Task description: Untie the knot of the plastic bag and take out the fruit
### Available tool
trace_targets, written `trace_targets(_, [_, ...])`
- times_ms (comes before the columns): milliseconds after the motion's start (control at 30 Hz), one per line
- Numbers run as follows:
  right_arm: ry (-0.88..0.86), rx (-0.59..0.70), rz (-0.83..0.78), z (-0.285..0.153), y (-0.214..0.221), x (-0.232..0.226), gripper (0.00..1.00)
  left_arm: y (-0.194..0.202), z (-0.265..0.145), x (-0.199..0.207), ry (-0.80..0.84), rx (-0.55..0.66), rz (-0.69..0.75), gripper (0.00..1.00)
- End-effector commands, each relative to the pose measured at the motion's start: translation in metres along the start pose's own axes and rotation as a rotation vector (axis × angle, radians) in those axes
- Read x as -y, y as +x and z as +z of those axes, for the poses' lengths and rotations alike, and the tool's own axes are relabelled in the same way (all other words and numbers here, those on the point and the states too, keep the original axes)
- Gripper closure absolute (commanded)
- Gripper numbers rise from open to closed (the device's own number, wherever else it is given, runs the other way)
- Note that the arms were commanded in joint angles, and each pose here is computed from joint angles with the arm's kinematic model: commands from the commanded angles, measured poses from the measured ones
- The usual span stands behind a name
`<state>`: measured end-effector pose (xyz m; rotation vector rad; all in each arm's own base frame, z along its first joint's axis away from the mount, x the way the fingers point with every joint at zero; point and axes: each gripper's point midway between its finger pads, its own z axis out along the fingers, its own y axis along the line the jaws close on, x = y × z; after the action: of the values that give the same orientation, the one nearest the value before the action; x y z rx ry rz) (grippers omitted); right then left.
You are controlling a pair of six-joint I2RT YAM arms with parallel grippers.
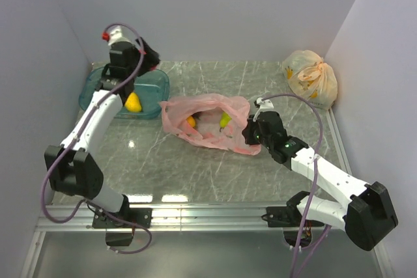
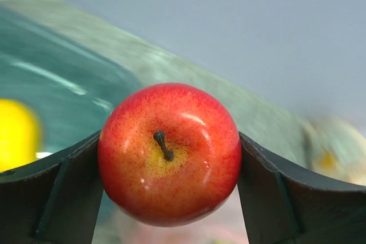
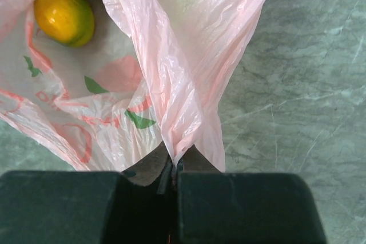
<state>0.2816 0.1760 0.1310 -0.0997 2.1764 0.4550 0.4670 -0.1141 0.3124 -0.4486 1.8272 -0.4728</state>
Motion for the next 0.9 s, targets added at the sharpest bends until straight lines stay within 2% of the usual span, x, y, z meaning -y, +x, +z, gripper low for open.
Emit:
trace_targets(0, [-0.024, 0.003, -0.01, -0.002, 0.001, -0.004, 1.0, -0.006, 0.032, -0.073, -0.236, 0.03, -0.062, 0.64])
trace_targets(33, [-0.024, 0.0, -0.011, -0.002, 0.002, -0.003, 1.0, -0.005, 0.04, -0.085, -0.265, 0.015, -0.068, 0.62])
trace_targets(100, [-0.028, -0.01, -0.018, -0.001, 0.003, -0.004, 1.0, 0.0, 0.06, -0.14, -0.397, -0.014, -0.097, 0.57])
trace_targets(200, [-0.036, -0.008, -0.02, -0.002, 0.003, -0.006, 1.0, 0.01, 0.073, -0.181, -0.5, -0.017, -0.093, 0.49])
trace_targets(300, [-0.047, -0.016, -0.019, -0.002, 0.005, -0.007, 1.0, 0.009, 0.078, -0.205, -0.548, -0.001, -0.075, 0.32])
trace_targets(333, [-0.051, -0.018, -0.019, -0.002, 0.006, -0.008, 1.0, 0.007, 0.08, -0.206, -0.552, 0.003, -0.071, 0.18])
trace_targets(433, [-0.053, -0.025, -0.02, 0.001, 0.007, -0.009, 1.0, 0.008, 0.08, -0.215, -0.595, -0.007, -0.048, 0.01])
trace_targets(700, [-0.046, -0.019, -0.032, 0.002, 0.001, -0.009, 0.96, 0.005, 0.051, -0.22, -0.654, 0.009, -0.056, 0.01])
trace_targets(800, [-0.025, -0.002, -0.029, 0.001, -0.003, -0.006, 0.98, -0.007, 0.034, -0.193, -0.592, 0.039, -0.063, 0.02])
trace_targets(833, [-0.018, 0.003, -0.027, 0.001, -0.003, -0.005, 1.0, 0.011, 0.032, -0.163, -0.531, 0.005, -0.014, 0.03])
trace_targets(867, [-0.01, 0.013, -0.025, -0.001, -0.005, -0.003, 1.0, 0.003, 0.021, -0.138, -0.474, 0.027, 0.0, 0.04])
